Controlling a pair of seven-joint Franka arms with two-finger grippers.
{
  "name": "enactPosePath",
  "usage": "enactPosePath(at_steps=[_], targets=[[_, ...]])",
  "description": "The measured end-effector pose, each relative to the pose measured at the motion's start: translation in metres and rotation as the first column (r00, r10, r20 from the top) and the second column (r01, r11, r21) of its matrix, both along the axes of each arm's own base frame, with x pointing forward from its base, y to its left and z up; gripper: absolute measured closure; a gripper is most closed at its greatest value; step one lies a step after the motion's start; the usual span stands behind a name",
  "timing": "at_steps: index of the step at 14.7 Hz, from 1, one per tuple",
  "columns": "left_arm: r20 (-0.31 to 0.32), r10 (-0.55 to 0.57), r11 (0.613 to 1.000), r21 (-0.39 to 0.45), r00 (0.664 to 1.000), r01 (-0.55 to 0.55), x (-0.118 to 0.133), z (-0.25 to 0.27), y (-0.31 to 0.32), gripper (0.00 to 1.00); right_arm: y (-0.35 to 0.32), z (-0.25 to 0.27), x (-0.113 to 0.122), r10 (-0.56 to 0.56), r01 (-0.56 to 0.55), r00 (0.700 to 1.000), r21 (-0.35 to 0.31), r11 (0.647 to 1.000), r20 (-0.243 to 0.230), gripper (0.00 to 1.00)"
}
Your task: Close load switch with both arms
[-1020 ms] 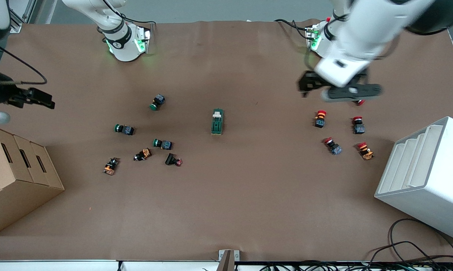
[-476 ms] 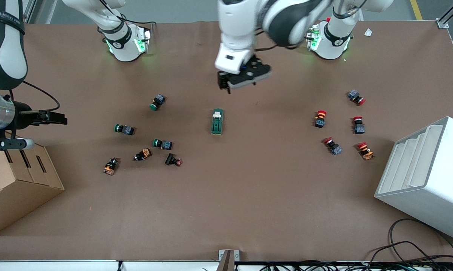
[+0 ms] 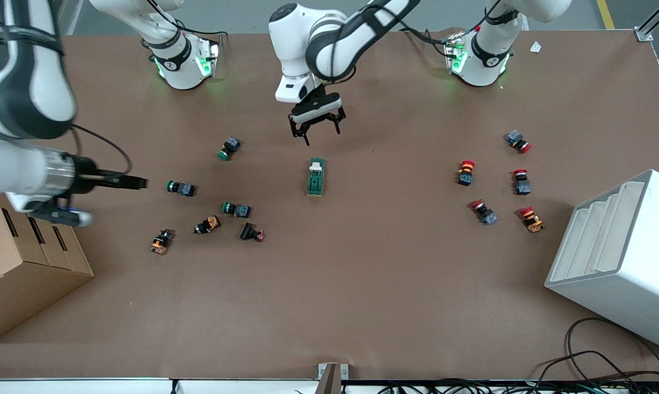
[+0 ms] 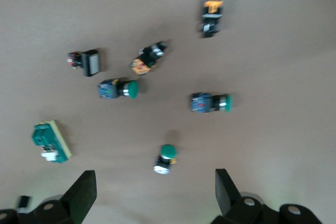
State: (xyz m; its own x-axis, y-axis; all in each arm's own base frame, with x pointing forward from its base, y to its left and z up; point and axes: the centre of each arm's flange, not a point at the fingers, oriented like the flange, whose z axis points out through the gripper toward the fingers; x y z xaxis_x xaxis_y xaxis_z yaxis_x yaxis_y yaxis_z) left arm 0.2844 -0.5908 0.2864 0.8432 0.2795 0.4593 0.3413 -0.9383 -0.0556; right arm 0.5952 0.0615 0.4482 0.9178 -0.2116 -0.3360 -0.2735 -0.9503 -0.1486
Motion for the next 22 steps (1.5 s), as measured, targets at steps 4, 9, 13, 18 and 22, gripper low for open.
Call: enactPosePath(at_steps=[4, 9, 13, 18, 22], targets=[[0.228, -0.033, 0.999, -0.016, 0.973, 0.038, -0.030, -0.070, -0.004, 0.02, 0.097, -0.054, -0.017, -0.095, 0.095, 0.996, 0.029, 0.995, 0.002, 0.00], [0.359, -0.089, 0.992, -0.053, 0.929, 0.115, -0.059, -0.138, -0.005, 0.04, 0.213, -0.139, -0.063, -0.130, 0.132, 0.991, 0.081, 0.988, -0.031, 0.00], [0.392, -0.189, 0.978, -0.009, 0.901, 0.209, -0.066, -0.164, -0.003, 0.07, 0.278, -0.185, -0.086, -0.153, 0.156, 0.988, 0.132, 0.979, -0.027, 0.00], [0.435, -0.306, 0.948, 0.055, 0.847, 0.314, -0.068, -0.186, 0.009, 0.08, 0.330, -0.232, -0.120, -0.174, 0.175, 0.984, 0.138, 0.975, -0.018, 0.00], [0.466, -0.364, 0.928, 0.102, 0.807, 0.359, -0.066, -0.194, 0.019, 0.08, 0.343, -0.241, -0.132, -0.184, 0.189, 0.982, 0.146, 0.971, -0.047, 0.00]])
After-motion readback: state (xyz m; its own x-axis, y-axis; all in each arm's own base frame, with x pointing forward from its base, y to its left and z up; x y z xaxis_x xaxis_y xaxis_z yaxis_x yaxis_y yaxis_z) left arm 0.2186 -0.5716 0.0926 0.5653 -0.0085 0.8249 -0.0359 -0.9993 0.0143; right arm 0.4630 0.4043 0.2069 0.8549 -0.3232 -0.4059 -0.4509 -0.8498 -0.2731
